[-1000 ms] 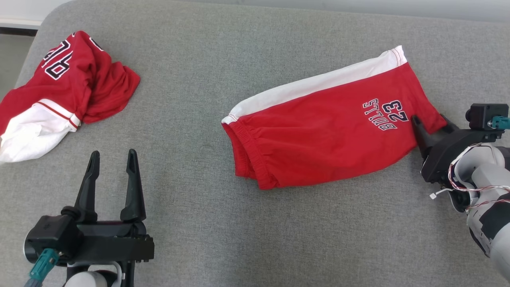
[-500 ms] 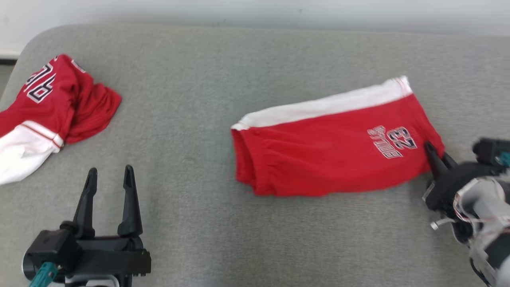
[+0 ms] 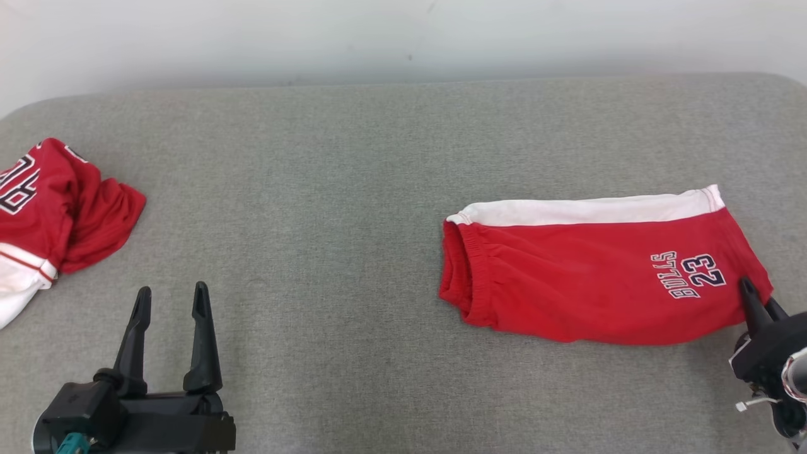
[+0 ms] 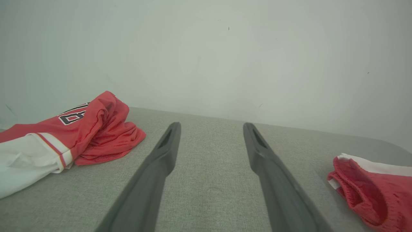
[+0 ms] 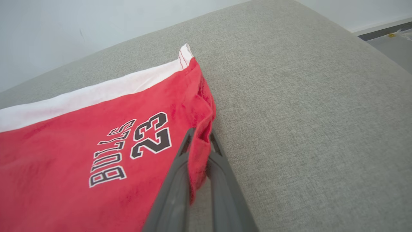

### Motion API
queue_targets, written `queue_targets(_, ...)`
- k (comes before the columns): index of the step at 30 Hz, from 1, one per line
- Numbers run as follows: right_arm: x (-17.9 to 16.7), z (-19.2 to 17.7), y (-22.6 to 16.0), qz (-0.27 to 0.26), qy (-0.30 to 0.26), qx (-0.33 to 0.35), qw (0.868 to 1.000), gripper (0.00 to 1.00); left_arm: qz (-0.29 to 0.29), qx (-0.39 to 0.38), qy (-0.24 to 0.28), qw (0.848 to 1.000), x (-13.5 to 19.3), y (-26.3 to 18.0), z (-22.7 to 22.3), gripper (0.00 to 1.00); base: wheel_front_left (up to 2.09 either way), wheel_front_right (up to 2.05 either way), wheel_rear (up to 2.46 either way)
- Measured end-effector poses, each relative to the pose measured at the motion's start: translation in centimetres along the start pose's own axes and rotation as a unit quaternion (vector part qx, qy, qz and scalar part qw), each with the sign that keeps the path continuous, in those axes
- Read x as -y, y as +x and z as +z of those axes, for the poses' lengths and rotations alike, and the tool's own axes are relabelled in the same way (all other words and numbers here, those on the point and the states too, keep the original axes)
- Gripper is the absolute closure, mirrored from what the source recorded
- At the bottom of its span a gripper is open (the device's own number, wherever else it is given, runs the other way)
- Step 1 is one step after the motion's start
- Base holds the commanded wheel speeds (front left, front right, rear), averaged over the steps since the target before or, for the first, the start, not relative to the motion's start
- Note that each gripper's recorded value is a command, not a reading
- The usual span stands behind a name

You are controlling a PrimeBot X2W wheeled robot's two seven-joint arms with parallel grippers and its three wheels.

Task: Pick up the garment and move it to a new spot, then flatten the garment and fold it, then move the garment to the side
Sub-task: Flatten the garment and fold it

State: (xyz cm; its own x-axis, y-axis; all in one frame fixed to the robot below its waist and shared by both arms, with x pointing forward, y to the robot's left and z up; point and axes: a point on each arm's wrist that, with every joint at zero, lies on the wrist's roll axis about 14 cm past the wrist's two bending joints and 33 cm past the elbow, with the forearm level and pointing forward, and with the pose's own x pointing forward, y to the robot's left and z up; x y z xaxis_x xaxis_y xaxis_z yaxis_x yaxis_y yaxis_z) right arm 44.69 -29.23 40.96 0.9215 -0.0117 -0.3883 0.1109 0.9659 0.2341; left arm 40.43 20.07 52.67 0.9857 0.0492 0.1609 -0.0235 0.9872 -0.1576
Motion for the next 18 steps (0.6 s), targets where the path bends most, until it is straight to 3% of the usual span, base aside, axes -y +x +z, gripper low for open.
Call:
queue_targets(4,-1.2,1.4,0.1,0.018,-0.006,0.022,1.000,1.00,-0.003,0.001,-0.001,1.000,0.2,0.1,0.1,0.00,0.00,0.00,0.00)
queue_targets(9,-5.5,4.2,0.6,0.076,-0.019,0.066,0.995,1.00,-0.004,0.005,0.003,1.000,0.2,-0.1,0.4,0.00,0.00,0.00,0.00)
queue_targets(18,-15.4,5.2,-1.0,0.209,-0.039,0.112,0.971,1.00,0.001,0.013,0.009,1.000,-0.3,-0.8,1.2,0.00,0.00,0.00,0.00)
